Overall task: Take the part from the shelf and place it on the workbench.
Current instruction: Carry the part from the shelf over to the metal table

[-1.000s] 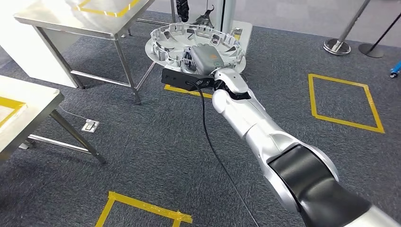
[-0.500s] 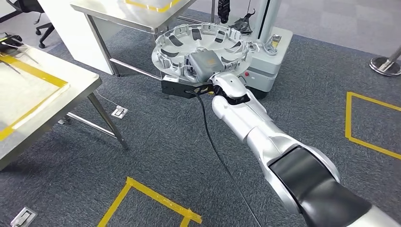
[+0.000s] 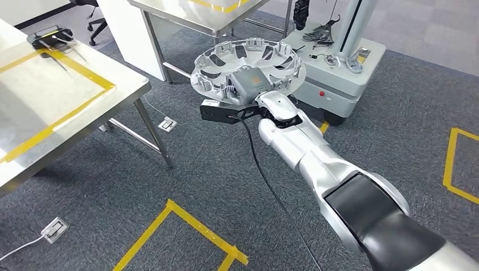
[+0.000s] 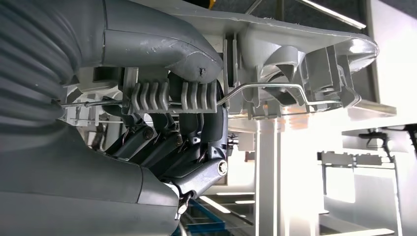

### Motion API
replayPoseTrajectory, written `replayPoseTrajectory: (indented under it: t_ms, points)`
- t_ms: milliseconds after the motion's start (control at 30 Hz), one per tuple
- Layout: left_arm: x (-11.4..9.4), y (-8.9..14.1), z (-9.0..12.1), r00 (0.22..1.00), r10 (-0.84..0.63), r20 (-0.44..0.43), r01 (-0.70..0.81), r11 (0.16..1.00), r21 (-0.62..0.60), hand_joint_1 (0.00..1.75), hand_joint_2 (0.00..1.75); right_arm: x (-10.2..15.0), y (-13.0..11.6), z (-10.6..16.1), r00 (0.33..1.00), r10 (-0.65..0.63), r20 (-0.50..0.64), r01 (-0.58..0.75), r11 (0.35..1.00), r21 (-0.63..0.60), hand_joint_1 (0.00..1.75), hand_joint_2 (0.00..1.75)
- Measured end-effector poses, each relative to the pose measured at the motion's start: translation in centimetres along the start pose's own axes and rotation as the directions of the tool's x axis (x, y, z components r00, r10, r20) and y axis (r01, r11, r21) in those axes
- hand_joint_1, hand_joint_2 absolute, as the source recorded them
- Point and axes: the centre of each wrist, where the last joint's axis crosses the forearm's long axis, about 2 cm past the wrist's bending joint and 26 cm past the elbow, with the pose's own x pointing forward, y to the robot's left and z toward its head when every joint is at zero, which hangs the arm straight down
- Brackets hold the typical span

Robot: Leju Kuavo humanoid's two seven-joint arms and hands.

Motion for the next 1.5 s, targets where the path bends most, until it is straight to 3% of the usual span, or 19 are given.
replayPoseTrajectory:
  t_ms: [367,767,1033,1500]
  points:
    - [-0.3,-0.1,0.0,1.0,-0.023,0.005,0.023,1.0,-0.019,0.0,1.75,-2.0,1.7,1.6,0.998,0.054,-0.014,-0.052,0.996,0.075,1.73,1.75]
    - [-0.4,-0.2,0.0,1.0,-0.023,0.006,0.024,1.0,-0.021,0.0,1.75,-2.4,1.9,1.9,0.997,0.075,-0.011,-0.073,0.993,0.088,1.73,1.75]
    - [-0.3,0.0,-0.1,1.0,-0.016,0.011,0.016,1.0,-0.019,0.0,1.75,-2.8,1.8,2.0,0.999,-0.033,-0.005,0.033,0.994,0.104,1.73,1.75]
    - [-1.5,-0.1,-0.2,0.999,-0.035,-0.018,0.034,0.999,-0.017,0.0,1.75,-4.5,3.6,4.0,0.997,-0.07,-0.025,0.072,0.995,0.075,1.73,1.75]
